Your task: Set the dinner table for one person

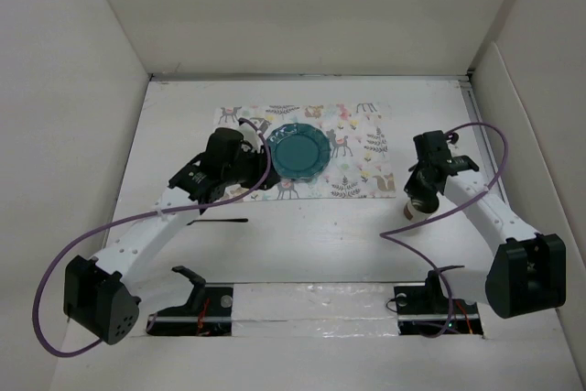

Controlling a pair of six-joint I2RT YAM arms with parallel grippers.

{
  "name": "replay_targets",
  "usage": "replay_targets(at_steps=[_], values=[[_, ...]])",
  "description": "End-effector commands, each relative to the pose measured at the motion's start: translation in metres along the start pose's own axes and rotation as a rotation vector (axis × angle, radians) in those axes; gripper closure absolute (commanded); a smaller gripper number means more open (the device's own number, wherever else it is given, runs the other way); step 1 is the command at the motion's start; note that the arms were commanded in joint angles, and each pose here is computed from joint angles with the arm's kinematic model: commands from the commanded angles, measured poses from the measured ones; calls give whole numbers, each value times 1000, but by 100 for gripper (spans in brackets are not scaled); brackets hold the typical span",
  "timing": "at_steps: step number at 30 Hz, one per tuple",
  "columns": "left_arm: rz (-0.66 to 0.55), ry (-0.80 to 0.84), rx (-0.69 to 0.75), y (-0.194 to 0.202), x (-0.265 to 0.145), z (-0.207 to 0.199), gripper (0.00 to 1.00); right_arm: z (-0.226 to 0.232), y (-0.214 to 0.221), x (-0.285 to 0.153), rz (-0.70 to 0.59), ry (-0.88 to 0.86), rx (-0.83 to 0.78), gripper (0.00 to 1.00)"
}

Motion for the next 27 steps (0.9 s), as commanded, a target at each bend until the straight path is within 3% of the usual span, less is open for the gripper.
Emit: replay_targets(at_steps=[1, 5, 10, 17, 18, 21, 27], values=[[-12, 43, 12, 6, -8, -6, 67, 3, -24, -18, -104, 47, 24, 100], [-14, 36, 39, 5, -15, -8, 67, 20, -58, -58, -227, 18, -14, 100], [-34, 42, 36, 3, -19, -14, 67, 49, -110, -74, -324, -20, -94, 100], [-85, 12, -39, 1, -26, -15, 67, 110, -190, -37, -332, -15, -285, 100], [-86, 6, -50, 1, -26, -15, 67, 121, -195, -10, -286, 2, -317, 100], [-105, -26, -83, -3, -26, -16, 67, 141, -232, -7, -336, -5, -389, 100], [-119, -46, -138, -7, -20, -17, 67, 160, -255, 26, -337, -71, -422, 100]])
Point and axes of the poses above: each gripper's point midway between its finger pads, its own x axis out along the fingers, its own z axis along the line the jaws close on, y = z × x, the point moved 10 cm from there along -x, back along the fingers, and after that the axes turned 14 degrees about -x, right-handed, at the moved point
